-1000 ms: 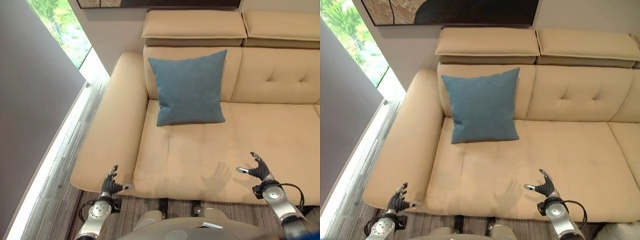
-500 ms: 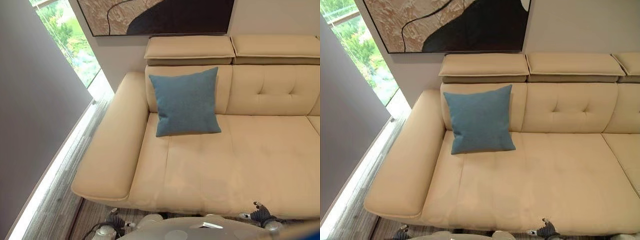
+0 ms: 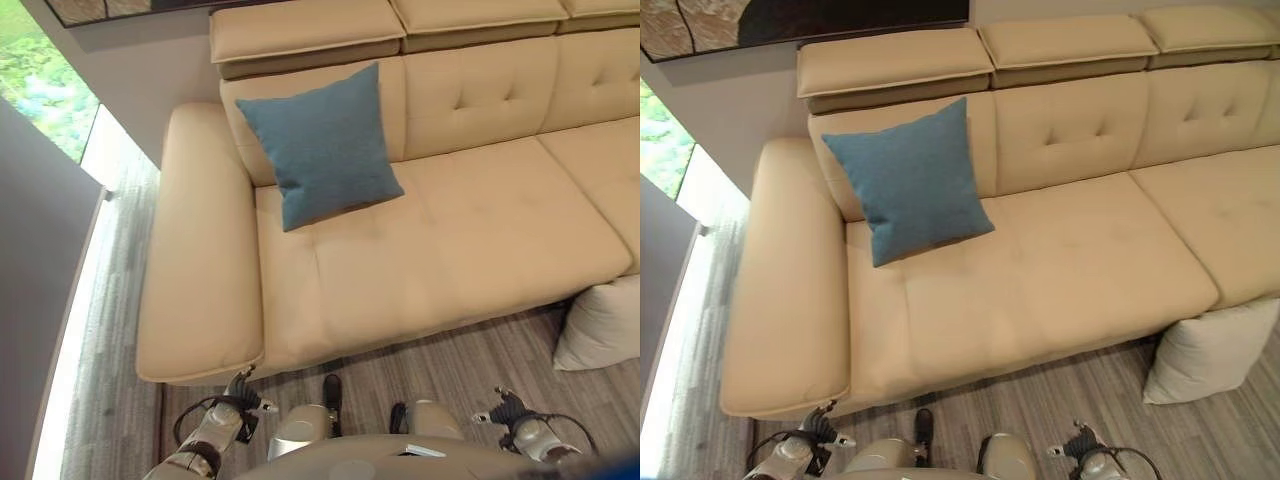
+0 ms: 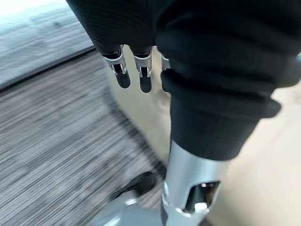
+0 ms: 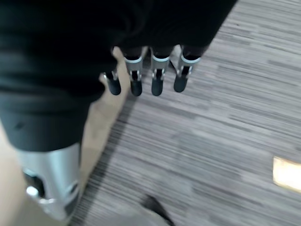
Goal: Pick up all the scattered cushions and arrange them neatly on the sofa.
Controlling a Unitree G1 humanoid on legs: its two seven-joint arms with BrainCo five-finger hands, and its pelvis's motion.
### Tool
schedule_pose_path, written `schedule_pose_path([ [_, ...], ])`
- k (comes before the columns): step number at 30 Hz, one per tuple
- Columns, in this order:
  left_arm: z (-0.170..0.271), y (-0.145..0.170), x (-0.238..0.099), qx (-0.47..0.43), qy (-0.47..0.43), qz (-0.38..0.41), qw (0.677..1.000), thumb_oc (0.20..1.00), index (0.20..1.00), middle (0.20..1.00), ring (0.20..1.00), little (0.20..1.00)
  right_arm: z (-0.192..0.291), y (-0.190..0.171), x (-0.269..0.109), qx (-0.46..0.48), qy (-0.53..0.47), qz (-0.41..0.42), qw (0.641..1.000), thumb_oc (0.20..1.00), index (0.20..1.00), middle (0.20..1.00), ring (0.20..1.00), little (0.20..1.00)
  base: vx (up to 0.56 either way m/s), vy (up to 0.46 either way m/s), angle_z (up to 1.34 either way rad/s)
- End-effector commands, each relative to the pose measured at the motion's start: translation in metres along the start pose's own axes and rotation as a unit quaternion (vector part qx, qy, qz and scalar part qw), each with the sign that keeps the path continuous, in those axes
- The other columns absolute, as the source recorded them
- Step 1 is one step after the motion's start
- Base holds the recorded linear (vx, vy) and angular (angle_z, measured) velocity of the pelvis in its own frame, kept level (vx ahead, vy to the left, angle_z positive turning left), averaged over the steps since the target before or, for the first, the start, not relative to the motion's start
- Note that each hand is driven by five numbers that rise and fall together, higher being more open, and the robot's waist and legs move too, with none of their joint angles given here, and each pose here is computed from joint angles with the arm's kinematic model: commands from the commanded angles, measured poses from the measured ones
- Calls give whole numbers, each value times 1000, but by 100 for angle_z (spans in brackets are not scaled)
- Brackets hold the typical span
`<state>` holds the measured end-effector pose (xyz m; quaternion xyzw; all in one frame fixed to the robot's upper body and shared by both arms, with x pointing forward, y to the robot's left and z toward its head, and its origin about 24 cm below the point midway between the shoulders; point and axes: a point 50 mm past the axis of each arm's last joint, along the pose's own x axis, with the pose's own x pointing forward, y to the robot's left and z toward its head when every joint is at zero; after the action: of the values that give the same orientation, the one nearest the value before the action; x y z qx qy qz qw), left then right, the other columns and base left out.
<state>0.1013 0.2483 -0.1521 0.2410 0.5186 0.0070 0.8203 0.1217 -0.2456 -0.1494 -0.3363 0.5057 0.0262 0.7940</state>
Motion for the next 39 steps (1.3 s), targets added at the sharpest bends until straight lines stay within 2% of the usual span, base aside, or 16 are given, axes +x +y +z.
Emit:
schedule_pose_path([
  [1, 24, -4, 4, -14, -29, 8, 999, 1000, 1000, 1000, 1000, 1000, 2, -15, 2, 10, -1, -37, 999, 1000, 1000, 1000, 1000, 1000, -97, -155, 13],
  [7, 32, -13, 5, -4, -35, -3, 999, 1000, 1000, 1000, 1000, 1000, 2, -13, 2, 29, 11, -43, 999, 1000, 1000, 1000, 1000, 1000, -116, -43, 12],
  [12, 38, -28, 4, -8, -36, -18, 999, 1000, 1000, 1000, 1000, 1000, 13, -9, 3, 26, 1, -39, 999, 1000, 1000, 1000, 1000, 1000, -175, 225, -74],
  [18, 50, -25, 6, 7, -54, -7, 998, 1000, 1000, 1000, 1000, 1000, 50, 9, 3, -4, -49, -20, 999, 1000, 1000, 1000, 1000, 1000, -368, 271, -147],
  [22, 30, -33, 3, 10, -20, -17, 1000, 1000, 1000, 1000, 1000, 1000, 49, 27, -1, -9, -56, -2, 998, 1000, 1000, 1000, 1000, 1000, -216, 80, -155],
  [26, 18, -40, 0, -35, 0, -13, 999, 1000, 1000, 1000, 1000, 1000, 61, 31, -3, -24, -82, -8, 996, 1000, 1000, 1000, 1000, 1000, -81, -89, -161],
  [30, 25, -47, -1, -36, -12, -19, 999, 1000, 1000, 1000, 1000, 1000, 56, 32, -4, -7, -79, -19, 997, 1000, 1000, 1000, 1000, 1000, 43, -92, -88],
  [37, 33, -62, -3, -16, -28, -48, 998, 1000, 1000, 1000, 1000, 1000, 30, 24, -4, 15, -39, -49, 998, 1000, 1000, 1000, 1000, 1000, 49, -24, -4],
  [39, 20, -61, -4, -15, -2, -50, 999, 1000, 1000, 1000, 1000, 1000, 24, 20, -3, 22, -25, -50, 998, 1000, 1000, 1000, 1000, 1000, 176, 121, -41],
])
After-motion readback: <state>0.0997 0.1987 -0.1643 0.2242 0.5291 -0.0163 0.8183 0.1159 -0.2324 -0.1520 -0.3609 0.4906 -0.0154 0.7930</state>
